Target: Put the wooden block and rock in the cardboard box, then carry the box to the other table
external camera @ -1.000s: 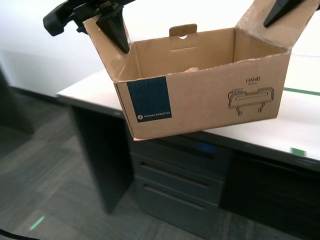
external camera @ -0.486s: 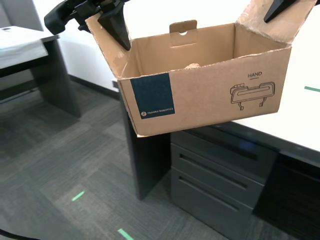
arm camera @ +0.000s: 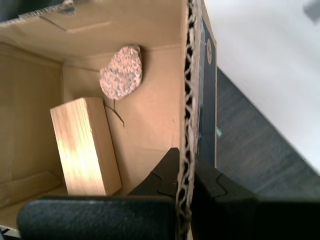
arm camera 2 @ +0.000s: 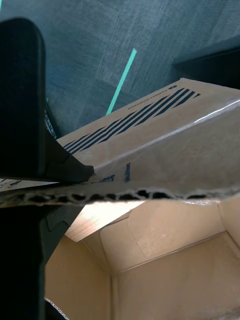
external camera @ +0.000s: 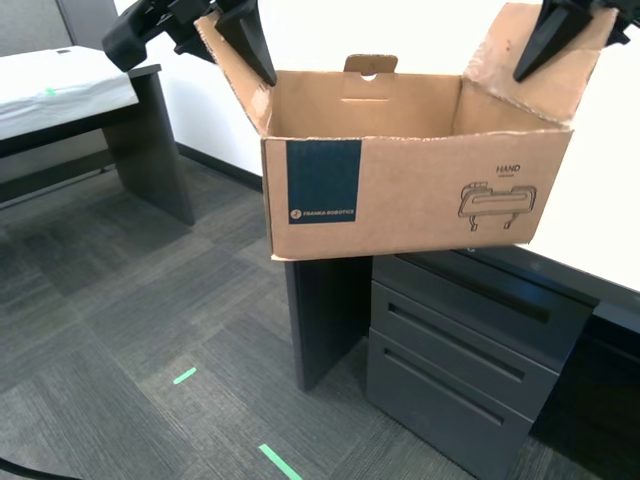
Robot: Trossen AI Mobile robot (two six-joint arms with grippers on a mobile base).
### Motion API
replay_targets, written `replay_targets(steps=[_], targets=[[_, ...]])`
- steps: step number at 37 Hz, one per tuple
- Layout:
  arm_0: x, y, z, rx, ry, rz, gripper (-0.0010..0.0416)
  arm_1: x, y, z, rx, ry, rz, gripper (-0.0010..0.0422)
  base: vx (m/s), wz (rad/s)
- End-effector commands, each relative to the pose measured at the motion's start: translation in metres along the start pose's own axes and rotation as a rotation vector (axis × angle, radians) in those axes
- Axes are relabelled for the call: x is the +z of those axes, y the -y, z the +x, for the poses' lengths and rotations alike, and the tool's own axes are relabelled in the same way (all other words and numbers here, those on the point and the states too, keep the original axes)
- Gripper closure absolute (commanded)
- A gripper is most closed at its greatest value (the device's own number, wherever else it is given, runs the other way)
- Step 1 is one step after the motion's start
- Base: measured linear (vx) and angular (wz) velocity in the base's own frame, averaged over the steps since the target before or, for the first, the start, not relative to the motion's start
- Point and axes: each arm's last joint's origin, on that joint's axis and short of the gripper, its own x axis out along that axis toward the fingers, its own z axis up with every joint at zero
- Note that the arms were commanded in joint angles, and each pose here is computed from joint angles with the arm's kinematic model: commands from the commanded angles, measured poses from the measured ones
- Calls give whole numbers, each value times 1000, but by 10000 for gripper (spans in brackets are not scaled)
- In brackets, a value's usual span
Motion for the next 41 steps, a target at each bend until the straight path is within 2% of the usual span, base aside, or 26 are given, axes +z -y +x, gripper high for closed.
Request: replay_targets(steps=[1, 7, 9, 13, 17, 19, 23, 31, 41], targets=[[15, -6, -6, 24, 41, -53, 407, 1, 3, -1, -38, 3, -19, 413, -30, 80], [38, -13, -9, 12, 16, -160, 406, 5, 6, -1, -56, 48, -44, 413, -33, 157], [44, -14, -7, 10, -2, -153, 407, 7, 7, -1, -70, 68, -53, 413, -40, 246], [50, -16, -4, 14, -3, -153, 406, 10, 8, -1, -89, 89, -123, 413, -46, 226], [53, -15, -2, 16, 8, -159, 406, 11, 8, -1, -94, 100, -119, 413, -44, 204], [53, -15, -2, 18, 12, -167, 406, 12, 8, -1, -76, 114, -125, 413, -41, 193], [55, -16, -2, 21, 29, -172, 406, 13, 6, -1, -12, 164, -179, 413, -38, 146], [55, -19, -8, 17, 13, -167, 406, 15, 4, -2, 63, 240, -172, 413, -29, 105], [54, -19, -9, 14, -3, -183, 407, 15, 5, -1, 48, 237, -252, 413, -11, 20]])
